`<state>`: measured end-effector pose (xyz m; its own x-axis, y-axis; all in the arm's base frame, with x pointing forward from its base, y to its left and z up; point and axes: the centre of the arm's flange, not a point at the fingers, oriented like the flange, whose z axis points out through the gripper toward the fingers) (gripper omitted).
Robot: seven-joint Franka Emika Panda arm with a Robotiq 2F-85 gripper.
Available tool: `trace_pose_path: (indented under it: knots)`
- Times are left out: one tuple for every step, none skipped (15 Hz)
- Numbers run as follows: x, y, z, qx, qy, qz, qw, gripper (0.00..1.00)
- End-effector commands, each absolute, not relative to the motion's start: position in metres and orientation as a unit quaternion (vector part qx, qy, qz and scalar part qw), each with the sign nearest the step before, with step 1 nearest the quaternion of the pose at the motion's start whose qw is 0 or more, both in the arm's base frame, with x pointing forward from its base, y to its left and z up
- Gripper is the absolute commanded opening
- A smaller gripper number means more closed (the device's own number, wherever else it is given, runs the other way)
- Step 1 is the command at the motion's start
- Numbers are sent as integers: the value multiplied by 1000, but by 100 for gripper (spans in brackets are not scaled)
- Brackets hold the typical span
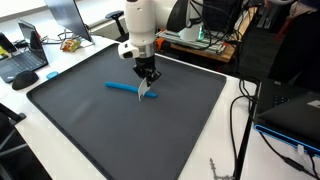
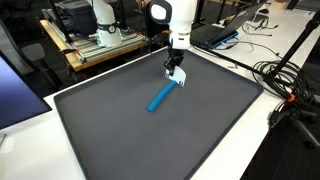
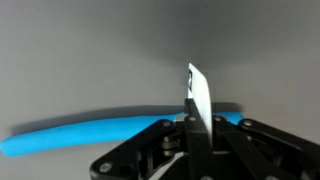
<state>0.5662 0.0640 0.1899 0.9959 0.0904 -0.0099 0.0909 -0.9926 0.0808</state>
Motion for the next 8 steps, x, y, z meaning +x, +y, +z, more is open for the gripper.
trace_pose_path:
  knots:
    - [569, 63, 168, 998, 54, -2, 31, 1]
    - [568, 63, 165, 998, 54, -1, 29, 1]
    - [568, 63, 164, 998, 54, -1, 27, 1]
    - [567, 64, 163, 998, 54, -1, 24, 1]
    - [565, 67, 161, 998, 56, 1, 19, 1]
    - [565, 70, 161, 998, 56, 2, 17, 1]
    - [563, 73, 162, 998, 60, 5, 15, 1]
    - [563, 77, 165, 998, 63, 11, 10, 1]
